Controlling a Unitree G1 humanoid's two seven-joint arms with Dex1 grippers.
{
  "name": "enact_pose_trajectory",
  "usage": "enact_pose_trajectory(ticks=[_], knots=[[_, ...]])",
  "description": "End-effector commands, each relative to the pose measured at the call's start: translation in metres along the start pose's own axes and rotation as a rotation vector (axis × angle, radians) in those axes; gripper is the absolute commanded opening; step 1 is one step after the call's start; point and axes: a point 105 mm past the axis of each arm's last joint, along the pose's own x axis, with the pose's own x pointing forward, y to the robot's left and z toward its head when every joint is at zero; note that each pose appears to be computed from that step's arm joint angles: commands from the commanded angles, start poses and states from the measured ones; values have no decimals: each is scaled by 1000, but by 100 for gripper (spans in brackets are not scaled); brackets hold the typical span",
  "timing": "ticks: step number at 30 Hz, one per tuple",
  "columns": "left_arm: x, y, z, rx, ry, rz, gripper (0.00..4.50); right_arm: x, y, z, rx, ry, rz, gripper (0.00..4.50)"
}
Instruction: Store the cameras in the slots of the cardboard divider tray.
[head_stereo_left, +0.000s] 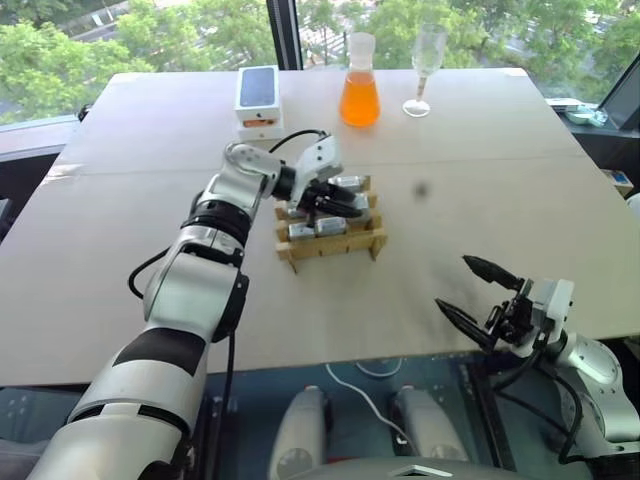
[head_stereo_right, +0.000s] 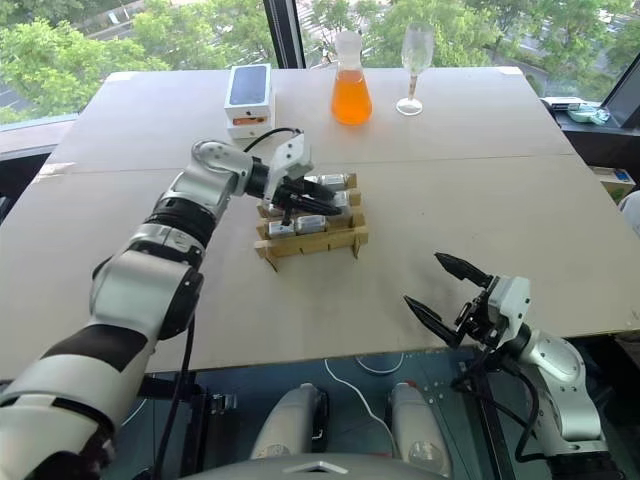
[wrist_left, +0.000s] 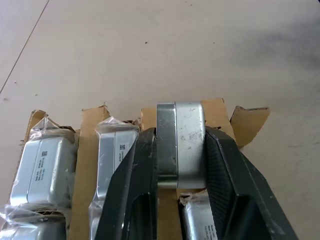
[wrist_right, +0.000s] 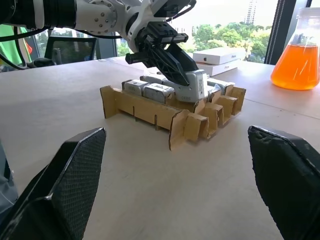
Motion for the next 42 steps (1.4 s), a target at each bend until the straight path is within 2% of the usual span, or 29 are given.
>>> enact_pose_trajectory(ticks=[1,8,17,19,20,21,22,25,28,31,37,40,42], knots=[[-1,-3,11,38,-7,-45,71,0,-2,12,-52,-37,-2,450],[-1,-10,-5,31,60,-90,71,0,-5,10,-54,-33,-8,450],[-1,-9,-5,-21,64,-75,71,4,-9,12,-61,-38,7,450],[-3,-15,-4,-2,56,-132,172,4,-10,12,-62,-38,9,450],[-3,-18,-2,6,44,-156,187,4,-10,12,-61,-39,10,450],[-3,-18,3,11,22,-148,250,4,-10,12,-60,-40,10,450],[-3,-13,8,16,1,-114,264,4,-11,11,-59,-40,9,450],[-14,-8,27,61,-84,-60,409,6,-11,10,-58,-40,13,450],[-35,-3,49,63,-213,25,409,7,-11,10,-56,-40,18,450],[-70,-11,54,77,-319,139,409,8,-12,11,-51,-34,18,450],[-119,-53,17,-6,-326,383,409,9,-25,8,-50,-3,-2,450],[-140,-96,-39,-84,-211,549,409,12,-37,3,-48,44,4,450],[-150,-122,-62,-130,-158,621,409,13,-46,-1,-54,78,16,450]])
